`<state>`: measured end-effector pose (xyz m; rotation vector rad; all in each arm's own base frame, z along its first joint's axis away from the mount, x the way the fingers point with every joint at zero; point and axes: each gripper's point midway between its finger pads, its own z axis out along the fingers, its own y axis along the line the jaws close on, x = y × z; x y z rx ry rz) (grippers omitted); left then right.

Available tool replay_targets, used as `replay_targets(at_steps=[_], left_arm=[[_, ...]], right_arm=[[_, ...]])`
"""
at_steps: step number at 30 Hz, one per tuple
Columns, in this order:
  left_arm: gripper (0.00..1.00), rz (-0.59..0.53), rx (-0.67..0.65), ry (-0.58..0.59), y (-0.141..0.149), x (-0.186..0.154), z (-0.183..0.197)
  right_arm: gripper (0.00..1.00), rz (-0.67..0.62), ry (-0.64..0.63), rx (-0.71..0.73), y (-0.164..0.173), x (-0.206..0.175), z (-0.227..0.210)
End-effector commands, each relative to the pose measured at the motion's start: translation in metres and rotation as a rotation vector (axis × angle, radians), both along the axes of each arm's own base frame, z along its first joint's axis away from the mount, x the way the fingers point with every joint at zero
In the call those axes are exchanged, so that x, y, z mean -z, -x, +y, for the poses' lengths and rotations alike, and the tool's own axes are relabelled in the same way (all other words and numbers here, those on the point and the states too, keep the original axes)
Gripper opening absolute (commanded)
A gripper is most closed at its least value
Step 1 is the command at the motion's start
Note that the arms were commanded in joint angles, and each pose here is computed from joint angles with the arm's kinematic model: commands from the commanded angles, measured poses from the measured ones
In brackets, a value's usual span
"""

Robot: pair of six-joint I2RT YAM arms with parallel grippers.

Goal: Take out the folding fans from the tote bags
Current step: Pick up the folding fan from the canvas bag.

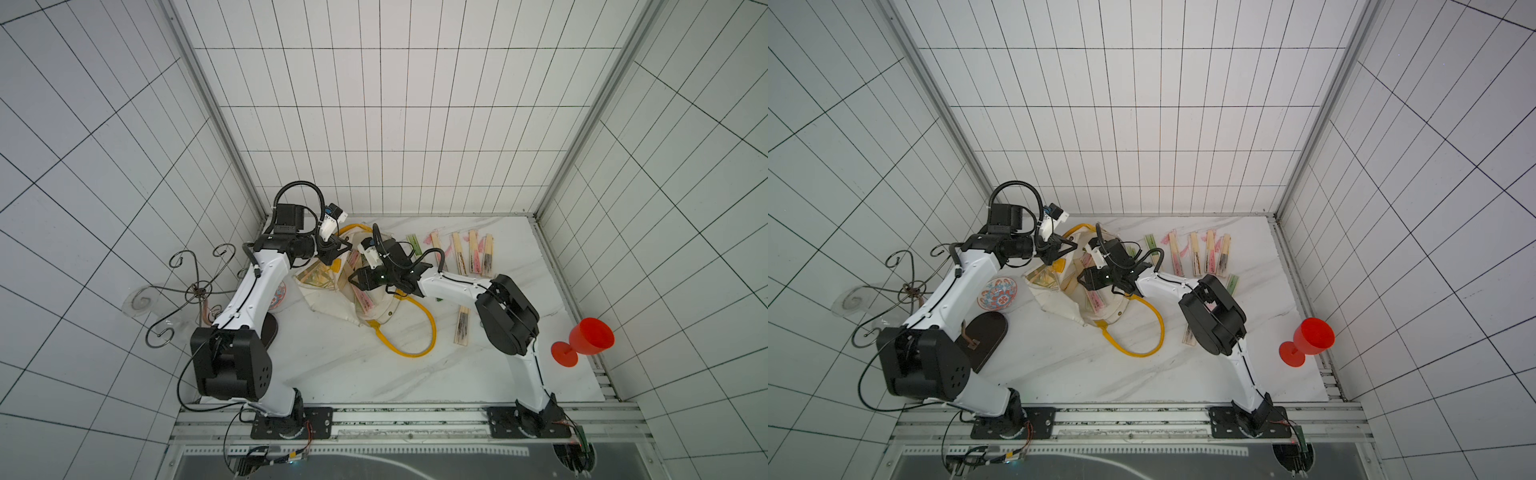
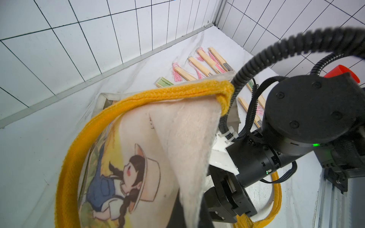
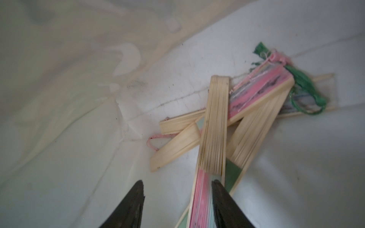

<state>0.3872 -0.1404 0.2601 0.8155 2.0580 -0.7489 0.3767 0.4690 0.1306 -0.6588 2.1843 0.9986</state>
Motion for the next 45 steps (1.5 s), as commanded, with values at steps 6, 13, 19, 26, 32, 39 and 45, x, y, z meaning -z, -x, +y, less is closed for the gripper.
replay_targets(at_steps=[6, 13, 19, 26, 32, 39, 45], left_arm=[[0.00, -0.112, 0.059, 0.083, 0.005, -0.045, -0.012], [0.00, -0.136, 0.099, 0.124, 0.010, -0.060, -0.018], [0.00, -0.138, 0.144, 0.157, 0.013, -0.065, -0.023], [0.00, -0.131, 0.145, 0.132, 0.009, -0.060, -0.022], [0.00, -0.112, 0.144, 0.134, 0.008, -0.055, -0.022], [0.00, -0.115, 0.145, 0.133, 0.010, -0.056, -0.022], [0.00, -0.113, 0.154, 0.139, 0.012, -0.055, -0.024]], right_arm=[[0.57, -0.177, 0.126, 0.153, -0.028, 0.024, -0.009], [0.58, -0.114, 0.072, 0.038, -0.013, 0.041, 0.011], [0.58, -0.026, 0.026, -0.017, -0.006, 0.046, 0.014], [0.57, 0.148, -0.066, -0.057, 0.009, 0.045, 0.009], [0.49, 0.286, -0.156, -0.085, 0.016, 0.047, 0.010], [0.47, 0.327, -0.140, -0.090, 0.016, 0.054, 0.012], [0.48, 0.323, -0.019, -0.011, 0.007, 0.076, 0.004]])
